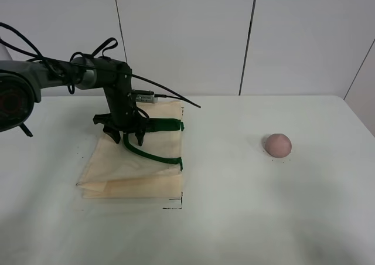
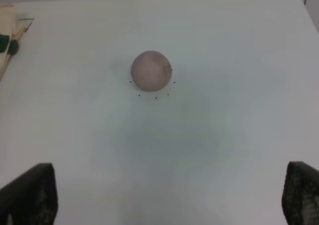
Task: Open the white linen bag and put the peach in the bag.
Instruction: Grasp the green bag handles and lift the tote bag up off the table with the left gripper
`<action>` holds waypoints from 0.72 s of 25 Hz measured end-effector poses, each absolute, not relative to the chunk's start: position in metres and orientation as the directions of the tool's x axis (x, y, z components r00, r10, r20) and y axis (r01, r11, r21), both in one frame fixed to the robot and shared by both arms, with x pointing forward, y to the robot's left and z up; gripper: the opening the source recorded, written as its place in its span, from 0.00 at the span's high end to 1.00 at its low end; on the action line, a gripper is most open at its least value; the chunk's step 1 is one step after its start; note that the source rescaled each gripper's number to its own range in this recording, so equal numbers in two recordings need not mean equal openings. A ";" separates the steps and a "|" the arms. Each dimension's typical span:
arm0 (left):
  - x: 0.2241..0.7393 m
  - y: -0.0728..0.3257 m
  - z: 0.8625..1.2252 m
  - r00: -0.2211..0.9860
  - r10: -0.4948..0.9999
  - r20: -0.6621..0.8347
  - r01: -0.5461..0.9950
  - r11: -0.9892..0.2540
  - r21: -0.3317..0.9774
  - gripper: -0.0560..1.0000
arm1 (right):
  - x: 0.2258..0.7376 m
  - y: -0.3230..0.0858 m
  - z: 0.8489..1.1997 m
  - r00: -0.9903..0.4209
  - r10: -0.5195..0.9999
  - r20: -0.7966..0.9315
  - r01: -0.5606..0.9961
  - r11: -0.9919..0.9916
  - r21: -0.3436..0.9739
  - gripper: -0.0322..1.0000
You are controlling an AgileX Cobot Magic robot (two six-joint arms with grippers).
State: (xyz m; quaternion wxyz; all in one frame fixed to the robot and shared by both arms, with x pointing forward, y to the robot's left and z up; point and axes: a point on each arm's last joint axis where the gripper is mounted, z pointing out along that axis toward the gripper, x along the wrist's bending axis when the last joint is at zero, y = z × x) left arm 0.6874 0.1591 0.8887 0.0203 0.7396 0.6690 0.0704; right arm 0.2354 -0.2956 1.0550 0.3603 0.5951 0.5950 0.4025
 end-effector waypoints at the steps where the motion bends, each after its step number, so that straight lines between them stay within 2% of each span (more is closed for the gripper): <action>1: 0.687 0.159 0.889 0.095 0.993 0.077 0.987 -0.104 0.125 0.02 | 0.235 -0.296 1.055 -0.032 0.998 0.050 0.418 -0.032 0.908 0.00; 5: 0.688 0.160 0.888 0.093 0.993 0.076 0.987 -0.102 0.124 0.03 | 0.235 -0.296 1.055 -0.032 0.998 0.050 0.418 -0.032 0.908 0.00; 7: 0.688 0.160 0.888 0.092 0.993 0.076 0.987 -0.101 0.122 0.12 | 0.235 -0.296 1.055 -0.032 0.998 0.050 0.418 -0.032 0.908 0.00; 11: 0.687 0.160 0.888 0.093 0.993 0.079 0.988 -0.102 0.118 0.54 | 0.235 -0.296 1.055 -0.032 0.998 0.050 0.418 -0.032 0.908 0.00; 13: 0.687 0.160 0.888 0.093 0.992 0.079 0.988 -0.102 0.118 0.82 | 0.235 -0.296 1.055 -0.032 0.998 0.050 0.418 -0.032 0.908 0.00; 14: 0.687 0.160 0.888 0.094 0.992 0.081 0.988 -0.103 0.118 0.93 | 0.235 -0.296 1.055 -0.032 0.998 0.050 0.418 -0.032 0.908 0.00; 18: 0.688 0.160 0.889 0.094 0.992 0.082 0.988 -0.103 0.118 0.95 | 0.235 -0.296 1.055 -0.032 0.998 0.050 0.418 -0.032 0.908 0.00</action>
